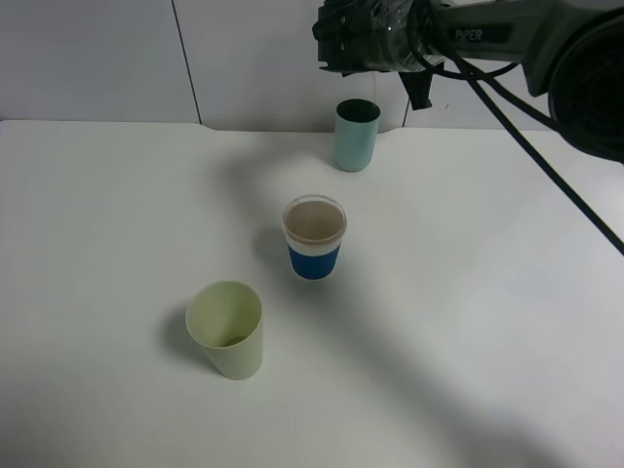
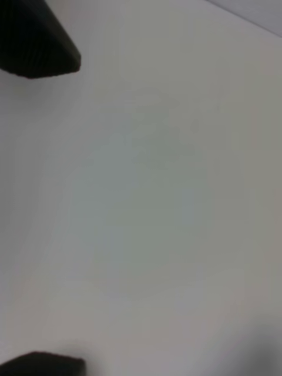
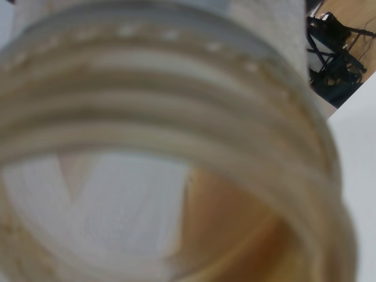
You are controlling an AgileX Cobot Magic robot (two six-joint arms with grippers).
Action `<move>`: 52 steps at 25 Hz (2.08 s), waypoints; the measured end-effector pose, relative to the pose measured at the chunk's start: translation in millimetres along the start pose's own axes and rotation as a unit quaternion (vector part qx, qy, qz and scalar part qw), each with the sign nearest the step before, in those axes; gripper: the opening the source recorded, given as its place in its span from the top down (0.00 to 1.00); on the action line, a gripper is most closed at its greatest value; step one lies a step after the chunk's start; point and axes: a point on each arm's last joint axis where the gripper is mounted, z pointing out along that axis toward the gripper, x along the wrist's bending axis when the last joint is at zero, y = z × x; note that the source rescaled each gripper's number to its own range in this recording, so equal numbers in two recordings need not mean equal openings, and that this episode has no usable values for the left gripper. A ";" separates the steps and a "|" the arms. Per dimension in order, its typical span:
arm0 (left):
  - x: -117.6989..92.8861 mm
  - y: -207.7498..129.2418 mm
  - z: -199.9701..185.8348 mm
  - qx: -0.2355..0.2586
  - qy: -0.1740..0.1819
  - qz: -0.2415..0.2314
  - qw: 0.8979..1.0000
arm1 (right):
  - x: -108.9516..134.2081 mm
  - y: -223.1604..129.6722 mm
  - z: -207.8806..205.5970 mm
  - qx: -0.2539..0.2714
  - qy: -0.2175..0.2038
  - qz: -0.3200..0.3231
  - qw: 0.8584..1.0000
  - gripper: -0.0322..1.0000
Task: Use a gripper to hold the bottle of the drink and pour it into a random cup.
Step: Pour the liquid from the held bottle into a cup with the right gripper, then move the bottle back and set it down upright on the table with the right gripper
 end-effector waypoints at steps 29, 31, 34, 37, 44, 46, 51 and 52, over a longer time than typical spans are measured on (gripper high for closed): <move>0.0 0.0 0.0 0.000 0.000 0.000 1.000 | -3.5 3.8 -0.1 -0.021 -0.019 0.000 1.000 0.97; 0.0 0.0 0.0 0.000 0.000 0.000 1.000 | -4.2 3.8 -0.1 -0.021 -0.023 -0.001 1.000 0.97; 0.0 0.0 0.0 0.000 0.000 0.000 1.000 | -4.4 3.9 -0.1 -0.021 -0.024 -0.002 0.999 0.97; 0.0 0.0 0.0 0.000 0.000 0.000 1.000 | -4.4 4.2 -0.2 -0.023 -0.025 -0.007 0.999 0.97; 0.0 0.0 0.0 0.000 0.000 0.000 1.000 | -5.2 4.4 -0.2 -0.024 -0.029 -0.022 0.999 0.97; 0.0 0.0 0.0 0.000 0.000 0.000 1.000 | -5.2 4.6 -0.2 -0.025 -0.029 -0.022 0.999 0.97; 0.0 0.0 0.0 0.000 0.000 0.000 1.000 | -5.4 4.9 -0.2 -0.026 -0.030 -0.023 0.999 0.97; 0.0 0.0 0.0 0.000 0.000 0.000 1.000 | -5.6 4.8 -0.2 -0.026 -0.032 -0.025 0.999 0.97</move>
